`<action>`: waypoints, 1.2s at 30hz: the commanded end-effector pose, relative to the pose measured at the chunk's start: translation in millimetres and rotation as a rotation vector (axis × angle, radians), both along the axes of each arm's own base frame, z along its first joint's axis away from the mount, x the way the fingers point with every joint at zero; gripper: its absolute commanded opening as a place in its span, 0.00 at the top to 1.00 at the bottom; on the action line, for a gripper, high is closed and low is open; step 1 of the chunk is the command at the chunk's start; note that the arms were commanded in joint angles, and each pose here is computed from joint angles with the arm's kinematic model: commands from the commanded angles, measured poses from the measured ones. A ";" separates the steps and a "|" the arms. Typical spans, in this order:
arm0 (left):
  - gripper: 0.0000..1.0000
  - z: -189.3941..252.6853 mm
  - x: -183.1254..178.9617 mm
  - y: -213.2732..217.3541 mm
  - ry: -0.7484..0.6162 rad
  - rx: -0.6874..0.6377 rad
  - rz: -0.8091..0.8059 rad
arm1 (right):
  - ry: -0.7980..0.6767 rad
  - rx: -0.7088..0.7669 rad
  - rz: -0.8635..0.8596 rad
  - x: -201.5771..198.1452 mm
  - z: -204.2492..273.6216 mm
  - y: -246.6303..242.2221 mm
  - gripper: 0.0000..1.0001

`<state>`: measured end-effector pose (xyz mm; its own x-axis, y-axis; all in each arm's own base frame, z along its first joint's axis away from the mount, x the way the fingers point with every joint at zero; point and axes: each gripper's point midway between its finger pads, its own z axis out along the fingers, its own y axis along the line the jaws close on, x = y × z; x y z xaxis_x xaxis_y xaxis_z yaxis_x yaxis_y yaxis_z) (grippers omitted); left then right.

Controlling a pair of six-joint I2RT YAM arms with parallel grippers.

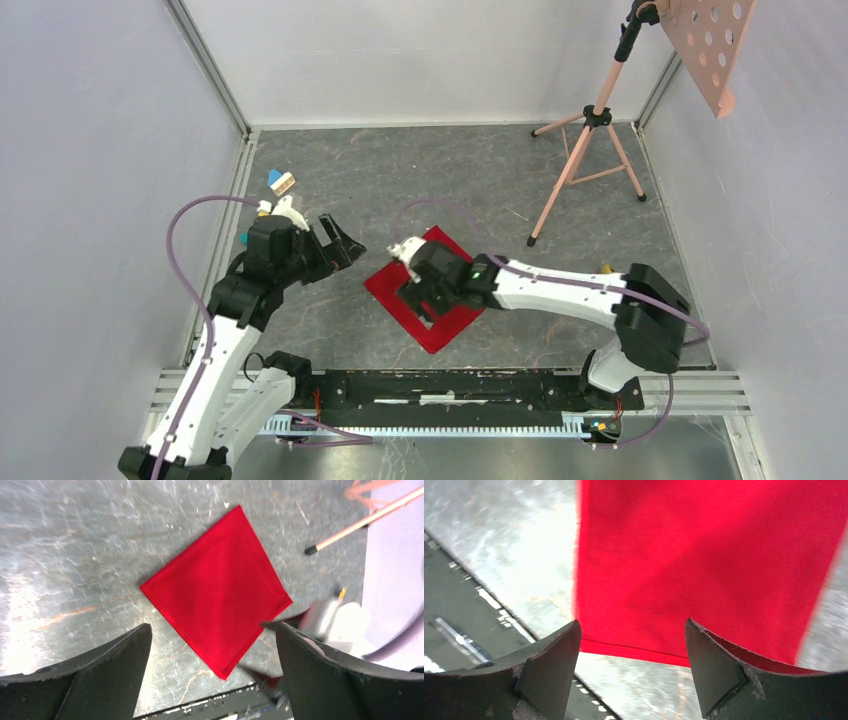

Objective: Fold the napkin into a case and place the utensils inside
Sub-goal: Pick up the lower triangle-folded napkin from the center of the board.

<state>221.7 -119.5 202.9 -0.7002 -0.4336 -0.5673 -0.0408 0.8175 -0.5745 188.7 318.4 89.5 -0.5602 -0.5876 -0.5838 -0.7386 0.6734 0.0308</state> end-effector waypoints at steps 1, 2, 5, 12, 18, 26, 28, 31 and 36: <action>0.00 37.1 -0.6 28.4 -0.140 0.020 0.160 | 0.102 -0.095 0.093 -51.6 -20.0 27.1 0.19; 0.00 41.4 -3.1 30.4 -0.160 0.015 0.169 | 0.109 -0.114 0.115 -58.3 -23.7 31.6 0.21; 0.00 53.4 -8.4 39.1 -0.221 0.014 0.204 | 0.131 -0.143 0.154 -71.9 -32.8 40.7 0.26; 0.00 57.8 -11.5 42.4 -0.234 0.038 0.199 | 0.151 -0.229 0.185 -82.8 -52.5 36.2 0.39; 0.00 51.8 -8.0 37.9 -0.220 0.036 0.179 | 0.129 -0.285 0.180 -83.1 -62.7 35.2 0.45; 0.00 51.1 -5.6 38.0 -0.221 0.047 0.175 | 0.066 -0.365 0.147 -79.5 -87.5 21.1 0.62; 0.00 49.3 -4.9 38.7 -0.218 0.053 0.176 | 0.054 -0.371 0.136 -78.0 -93.7 15.3 0.71; 0.00 42.6 -3.8 38.4 -0.199 0.060 0.175 | 0.037 -0.338 0.138 -76.1 -93.2 18.2 0.85; 0.00 34.9 -0.7 32.3 -0.171 0.043 0.159 | 0.002 -0.242 0.143 -71.6 -75.7 33.5 1.00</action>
<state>213.5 -82.4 237.7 -0.5195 -0.4987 -0.6939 -0.0910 0.8397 -0.5354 106.8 348.8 14.4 -0.4712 -0.8055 -0.3594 -0.8409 0.5332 -0.0926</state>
